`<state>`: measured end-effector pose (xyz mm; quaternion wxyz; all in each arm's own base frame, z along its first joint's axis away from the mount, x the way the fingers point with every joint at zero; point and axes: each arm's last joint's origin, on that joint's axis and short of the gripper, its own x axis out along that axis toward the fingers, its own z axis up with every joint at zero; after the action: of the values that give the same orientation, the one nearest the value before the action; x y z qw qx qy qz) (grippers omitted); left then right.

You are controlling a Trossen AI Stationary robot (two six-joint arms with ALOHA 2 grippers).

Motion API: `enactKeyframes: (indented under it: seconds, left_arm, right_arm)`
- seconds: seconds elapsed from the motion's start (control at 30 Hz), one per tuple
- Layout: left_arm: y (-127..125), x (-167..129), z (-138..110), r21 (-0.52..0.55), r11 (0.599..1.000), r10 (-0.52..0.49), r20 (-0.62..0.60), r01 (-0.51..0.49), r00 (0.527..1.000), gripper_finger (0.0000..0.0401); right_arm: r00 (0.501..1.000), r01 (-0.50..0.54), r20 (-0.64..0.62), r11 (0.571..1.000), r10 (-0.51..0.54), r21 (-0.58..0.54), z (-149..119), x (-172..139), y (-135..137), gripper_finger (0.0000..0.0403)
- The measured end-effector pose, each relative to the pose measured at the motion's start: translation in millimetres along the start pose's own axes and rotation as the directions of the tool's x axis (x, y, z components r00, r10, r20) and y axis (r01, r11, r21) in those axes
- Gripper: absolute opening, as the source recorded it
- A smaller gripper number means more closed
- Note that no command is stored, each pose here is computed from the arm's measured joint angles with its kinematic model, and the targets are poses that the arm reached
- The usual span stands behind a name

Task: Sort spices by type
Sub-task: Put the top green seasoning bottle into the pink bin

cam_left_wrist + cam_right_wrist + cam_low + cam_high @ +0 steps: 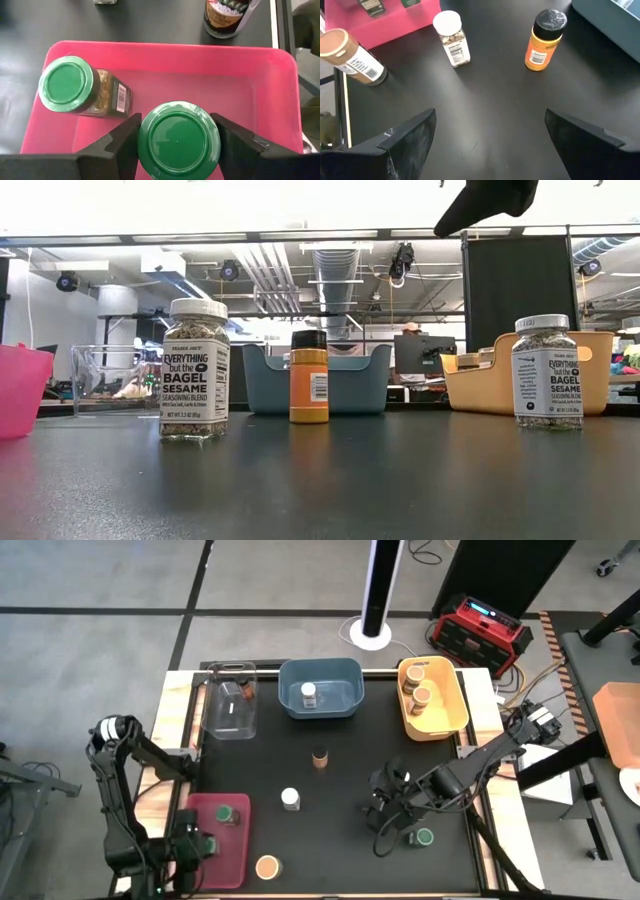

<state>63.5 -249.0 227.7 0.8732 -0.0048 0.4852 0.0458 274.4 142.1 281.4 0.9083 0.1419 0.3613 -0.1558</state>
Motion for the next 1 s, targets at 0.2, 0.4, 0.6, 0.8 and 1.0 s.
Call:
enactKeyframes:
  seconds: [0.2,0.4,0.6,0.8,1.0]
  left_arm:
    - [2.3,1.6,-1.5,0.009,1.000,0.017,-0.001,-0.017,1.000,0.0191]
    - [3.0,3.4,0.1,0.009,1.000,0.028,0.104,-0.029,0.994,0.0191]
    - [3.6,4.6,2.8,0.003,0.999,0.039,0.143,-0.040,0.989,0.0191]
    - [2.8,5.7,4.4,-0.001,0.999,0.034,0.163,-0.034,0.986,0.0191]
    - [-0.9,9.4,3.1,-0.028,1.000,-0.002,0.179,0.007,0.984,0.0191]
  right_arm:
    - [1.000,0.007,0.009,1.000,-0.007,-0.002,0.2,-0.1,-0.1,0.0365]
    - [1.000,0.016,0.018,1.000,-0.016,-0.014,0.5,-0.1,-0.4,0.0366]
    - [1.000,0.016,0.019,1.000,-0.016,-0.018,0.6,-0.1,-0.3,0.0366]
    - [1.000,0.016,0.020,1.000,-0.016,-0.019,0.6,-0.1,-0.3,0.0366]
    - [1.000,0.016,0.020,1.000,-0.016,-0.021,0.6,-0.1,-0.3,0.0366]
